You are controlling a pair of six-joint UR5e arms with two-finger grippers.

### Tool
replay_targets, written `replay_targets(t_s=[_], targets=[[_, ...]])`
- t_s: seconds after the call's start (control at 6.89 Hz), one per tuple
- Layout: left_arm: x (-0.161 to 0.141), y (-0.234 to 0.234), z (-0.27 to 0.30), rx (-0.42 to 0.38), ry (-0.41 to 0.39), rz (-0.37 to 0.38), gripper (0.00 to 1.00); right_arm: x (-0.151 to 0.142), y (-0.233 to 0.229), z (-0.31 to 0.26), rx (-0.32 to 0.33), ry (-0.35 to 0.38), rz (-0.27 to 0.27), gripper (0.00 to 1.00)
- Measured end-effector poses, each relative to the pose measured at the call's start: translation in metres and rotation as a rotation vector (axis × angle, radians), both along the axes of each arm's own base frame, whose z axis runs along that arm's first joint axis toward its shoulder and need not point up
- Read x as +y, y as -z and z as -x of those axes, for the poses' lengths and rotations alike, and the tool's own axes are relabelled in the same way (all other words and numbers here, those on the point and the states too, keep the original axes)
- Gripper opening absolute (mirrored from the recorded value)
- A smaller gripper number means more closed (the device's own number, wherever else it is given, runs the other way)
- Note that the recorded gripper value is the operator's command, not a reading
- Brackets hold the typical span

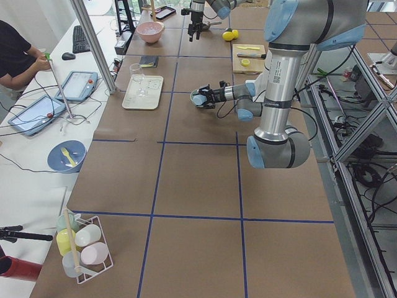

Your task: Pour ice into bowl

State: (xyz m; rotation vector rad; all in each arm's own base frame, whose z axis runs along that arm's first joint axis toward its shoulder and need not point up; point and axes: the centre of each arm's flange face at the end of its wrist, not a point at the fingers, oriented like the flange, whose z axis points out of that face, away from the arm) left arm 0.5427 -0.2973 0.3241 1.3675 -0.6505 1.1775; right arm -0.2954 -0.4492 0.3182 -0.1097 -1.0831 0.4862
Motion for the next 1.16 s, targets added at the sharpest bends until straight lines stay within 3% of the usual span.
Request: replay_targets(t_s=[0.29, 0.87, 1.02, 1.16], targets=[[-0.002, -0.001, 0.000, -0.063, -0.006, -0.016, 0.00, 0.000, 0.000, 0.000, 0.001, 0.000, 0.000, 1.00], [-0.002, 0.000, 0.002, -0.086, -0.010, -0.026, 0.00, 0.000, -0.003, 0.000, 0.003, -0.001, 0.004, 1.00], [-0.003, 0.009, 0.010, -0.026, -0.004, -0.029, 0.00, 0.000, -0.001, 0.001, 0.002, 0.001, 0.003, 1.00], [-0.005, 0.018, 0.022, 0.101, 0.011, -0.026, 0.00, 0.000, 0.001, 0.002, -0.002, 0.003, -0.001, 1.00]])
